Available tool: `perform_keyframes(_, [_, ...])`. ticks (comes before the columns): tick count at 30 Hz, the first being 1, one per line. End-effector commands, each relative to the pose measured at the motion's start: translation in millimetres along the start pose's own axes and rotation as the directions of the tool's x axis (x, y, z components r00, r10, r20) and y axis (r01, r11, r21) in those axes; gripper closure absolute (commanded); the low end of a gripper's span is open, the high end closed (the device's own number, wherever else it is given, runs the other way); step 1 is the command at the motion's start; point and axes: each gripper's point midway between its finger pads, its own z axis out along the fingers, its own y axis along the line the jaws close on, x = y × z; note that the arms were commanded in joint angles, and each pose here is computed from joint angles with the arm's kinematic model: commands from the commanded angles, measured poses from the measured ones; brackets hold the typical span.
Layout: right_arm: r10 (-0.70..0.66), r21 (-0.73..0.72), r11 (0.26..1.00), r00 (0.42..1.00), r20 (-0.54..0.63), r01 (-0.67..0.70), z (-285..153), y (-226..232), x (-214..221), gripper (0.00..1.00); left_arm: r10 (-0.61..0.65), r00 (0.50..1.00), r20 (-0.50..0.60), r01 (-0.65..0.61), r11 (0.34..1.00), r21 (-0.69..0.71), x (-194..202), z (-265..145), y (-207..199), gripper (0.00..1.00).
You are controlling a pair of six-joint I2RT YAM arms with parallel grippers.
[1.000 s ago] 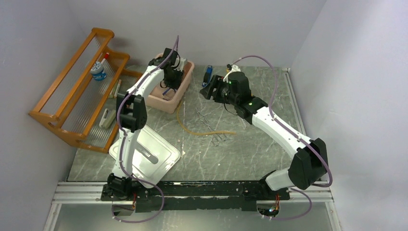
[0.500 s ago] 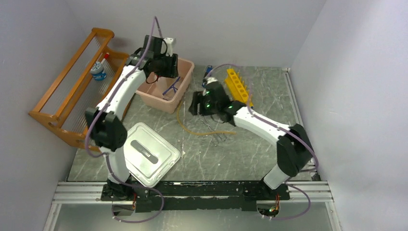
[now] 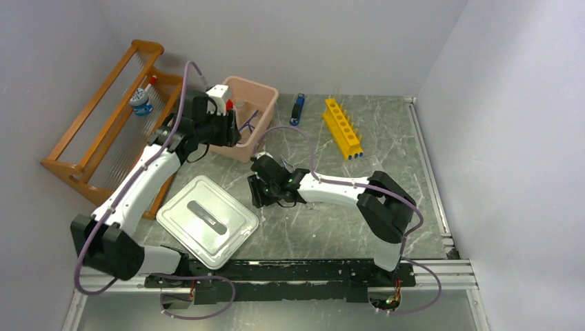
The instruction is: Organize the chemistry lab equipment
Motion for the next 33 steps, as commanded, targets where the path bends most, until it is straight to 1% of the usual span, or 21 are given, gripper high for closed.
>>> perform_keyframes(1, [0.011, 0.034, 0.999, 1.0, -0.008, -0.011, 10, 6, 4, 0.56, -0.065, 0.994, 0.091, 0.062, 0.997, 0.036, 1, -16, -6, 0.46])
perform_keyframes(5, [0.038, 0.096, 0.995, 0.998, -0.057, -0.033, 17, 2, 20, 0.55, -0.121, 0.989, 0.083, 0.123, 0.992, -0.022, 29, -28, 5, 0.48])
perform_keyframes(6, [0.055, 0.12, 0.992, 0.996, -0.064, -0.047, 18, -1, 23, 0.55, -0.142, 0.988, 0.064, 0.144, 0.989, -0.043, 43, -28, 9, 0.48])
perform_keyframes(9, [0.076, 0.152, 0.986, 0.994, -0.073, -0.064, 18, -7, 30, 0.58, -0.203, 0.976, 0.077, 0.21, 0.974, -0.088, 69, -33, 19, 0.48])
perform_keyframes(11, [0.078, 0.161, 0.985, 0.994, -0.071, -0.066, 19, -8, 31, 0.62, -0.224, 0.97, 0.09, 0.233, 0.967, -0.101, 79, -35, 22, 0.47])
perform_keyframes(12, [0.079, 0.166, 0.984, 0.994, -0.071, -0.066, 20, -7, 30, 0.67, -0.227, 0.97, 0.092, 0.236, 0.966, -0.102, 81, -36, 23, 0.47])
perform_keyframes(14, [0.077, 0.171, 0.983, 0.994, -0.082, -0.063, 22, -7, 32, 0.72, -0.231, 0.97, 0.081, 0.239, 0.965, -0.109, 85, -37, 23, 0.48])
perform_keyframes(20, [0.088, 0.213, 0.975, 0.991, -0.105, -0.064, 30, -11, 38, 0.74, -0.233, 0.972, 0.036, 0.235, 0.967, -0.093, 96, -34, 20, 0.48])
perform_keyframes(23, [0.102, 0.248, 0.966, 0.989, -0.111, -0.072, 32, -16, 43, 0.78, -0.241, 0.97, 0.024, 0.242, 0.966, -0.088, 100, -35, 18, 0.47])
perform_keyframes(24, [0.11, 0.26, 0.962, 0.988, -0.112, -0.078, 32, -17, 44, 0.8, -0.243, 0.97, 0.024, 0.244, 0.966, -0.086, 101, -35, 18, 0.46])
perform_keyframes(26, [0.116, 0.267, 0.96, 0.987, -0.114, -0.082, 31, -19, 45, 0.9, -0.25, 0.968, 0.026, 0.251, 0.965, -0.079, 102, -36, 17, 0.46])
perform_keyframes(29, [0.116, 0.256, 0.962, 0.991, -0.071, -0.094, 23, -18, 35, 0.97, -0.257, 0.966, 0.031, 0.259, 0.964, -0.068, 101, -36, 15, 0.47])
perform_keyframes(33, [0.105, 0.206, 0.972, 0.994, 0.034, -0.11, 4, -9, 0, 0.98, -0.262, 0.964, 0.053, 0.264, 0.964, -0.043, 92, -39, 10, 0.47])
